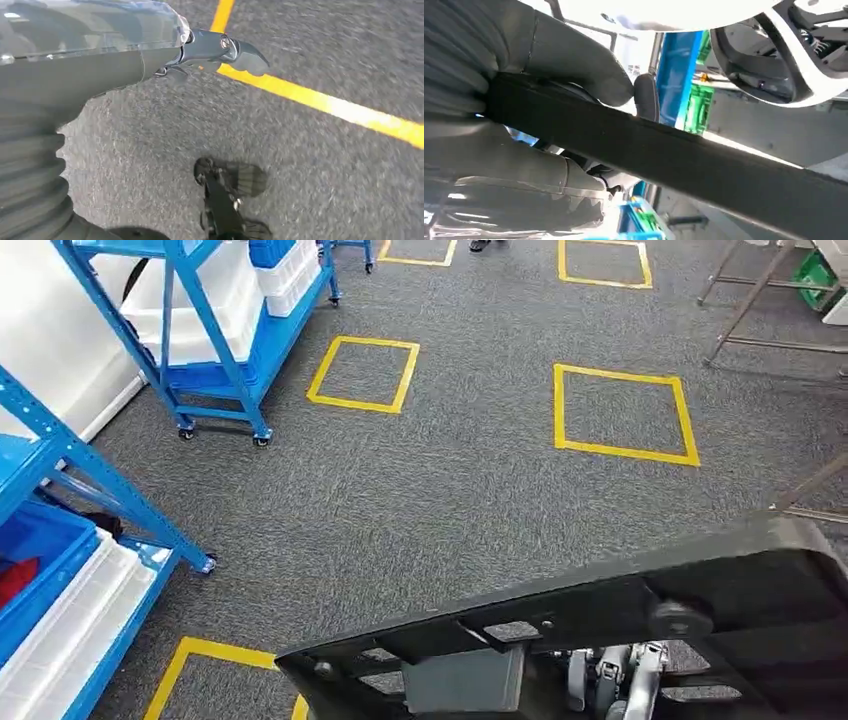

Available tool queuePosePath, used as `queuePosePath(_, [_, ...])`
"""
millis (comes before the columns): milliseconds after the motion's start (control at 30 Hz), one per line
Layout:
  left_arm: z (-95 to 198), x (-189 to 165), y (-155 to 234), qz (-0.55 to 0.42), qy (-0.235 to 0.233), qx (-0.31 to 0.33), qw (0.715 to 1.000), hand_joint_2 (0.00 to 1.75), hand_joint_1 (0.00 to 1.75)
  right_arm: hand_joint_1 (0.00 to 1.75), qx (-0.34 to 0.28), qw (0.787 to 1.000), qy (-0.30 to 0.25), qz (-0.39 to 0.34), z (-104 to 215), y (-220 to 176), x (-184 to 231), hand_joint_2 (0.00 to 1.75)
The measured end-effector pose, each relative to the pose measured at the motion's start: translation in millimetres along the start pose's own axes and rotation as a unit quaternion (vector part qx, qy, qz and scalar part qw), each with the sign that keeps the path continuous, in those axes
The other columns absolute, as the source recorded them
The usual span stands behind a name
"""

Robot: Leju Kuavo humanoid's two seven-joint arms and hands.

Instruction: Take the parts from the cabinet and place them on the table.

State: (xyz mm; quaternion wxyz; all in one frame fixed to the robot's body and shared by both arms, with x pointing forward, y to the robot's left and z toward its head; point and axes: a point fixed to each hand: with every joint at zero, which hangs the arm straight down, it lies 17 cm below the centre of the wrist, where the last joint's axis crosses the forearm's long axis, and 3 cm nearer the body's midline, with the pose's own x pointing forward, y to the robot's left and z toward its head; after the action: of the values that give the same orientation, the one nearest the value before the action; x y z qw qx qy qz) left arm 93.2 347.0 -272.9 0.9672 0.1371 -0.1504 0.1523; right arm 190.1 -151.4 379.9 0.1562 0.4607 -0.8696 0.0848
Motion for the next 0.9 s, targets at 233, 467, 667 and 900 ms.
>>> queuePosePath(233, [0.7,-4.6,-0.1,-0.001,0.004,-0.001,1.0,1.75,0.0,1.75,-0.009,1.0,0.004,0.011,-0.6,-2.6,-2.8,1.75])
queuePosePath(467, [0.9,1.5,-5.9,0.001,0.0,-0.005,1.0,1.75,0.0,1.75,-0.02,1.0,0.007,0.021,-2.3,-5.3,-6.2,1.75])
queuePosePath(667, [1.4,-3.6,-4.1,-0.004,0.003,-0.004,1.0,1.75,0.0,1.75,-0.022,1.0,0.011,0.018,0.3,-4.1,-6.9,1.75])
queuePosePath(900, [1.3,0.5,-7.1,-0.015,-0.003,-0.009,1.0,1.75,0.0,1.75,-0.017,1.0,0.008,0.019,-1.0,-0.5,-3.0,1.75])
